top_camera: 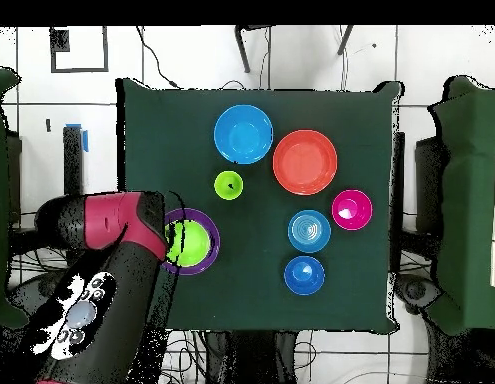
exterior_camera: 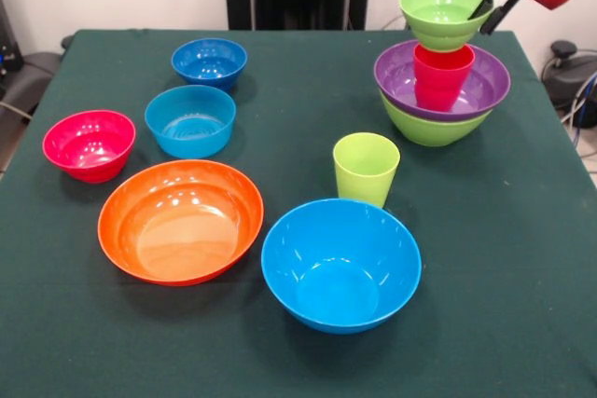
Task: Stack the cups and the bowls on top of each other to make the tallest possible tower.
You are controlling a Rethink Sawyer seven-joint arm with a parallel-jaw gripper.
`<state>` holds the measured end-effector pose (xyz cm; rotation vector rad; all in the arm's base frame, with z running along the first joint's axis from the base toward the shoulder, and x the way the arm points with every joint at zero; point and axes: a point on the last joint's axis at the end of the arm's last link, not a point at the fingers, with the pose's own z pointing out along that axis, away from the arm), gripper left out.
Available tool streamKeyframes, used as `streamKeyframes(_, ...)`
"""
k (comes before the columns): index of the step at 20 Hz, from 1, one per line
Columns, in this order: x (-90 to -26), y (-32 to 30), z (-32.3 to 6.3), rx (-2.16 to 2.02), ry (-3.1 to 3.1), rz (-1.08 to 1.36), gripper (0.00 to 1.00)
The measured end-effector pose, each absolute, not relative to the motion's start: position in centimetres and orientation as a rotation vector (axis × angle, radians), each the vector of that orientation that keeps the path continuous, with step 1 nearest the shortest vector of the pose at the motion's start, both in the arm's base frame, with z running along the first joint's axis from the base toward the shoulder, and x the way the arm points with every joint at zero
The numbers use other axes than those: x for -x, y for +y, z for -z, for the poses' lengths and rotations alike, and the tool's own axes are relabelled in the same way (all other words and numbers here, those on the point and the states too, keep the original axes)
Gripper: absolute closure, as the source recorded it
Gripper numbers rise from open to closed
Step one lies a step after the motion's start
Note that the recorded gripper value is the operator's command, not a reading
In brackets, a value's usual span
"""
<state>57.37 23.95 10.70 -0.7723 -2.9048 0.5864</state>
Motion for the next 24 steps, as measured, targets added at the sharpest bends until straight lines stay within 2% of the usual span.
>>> streamKeyframes(24,-56.6,23.3,-8.0,0.758,-2.919,-0.661,1.00)
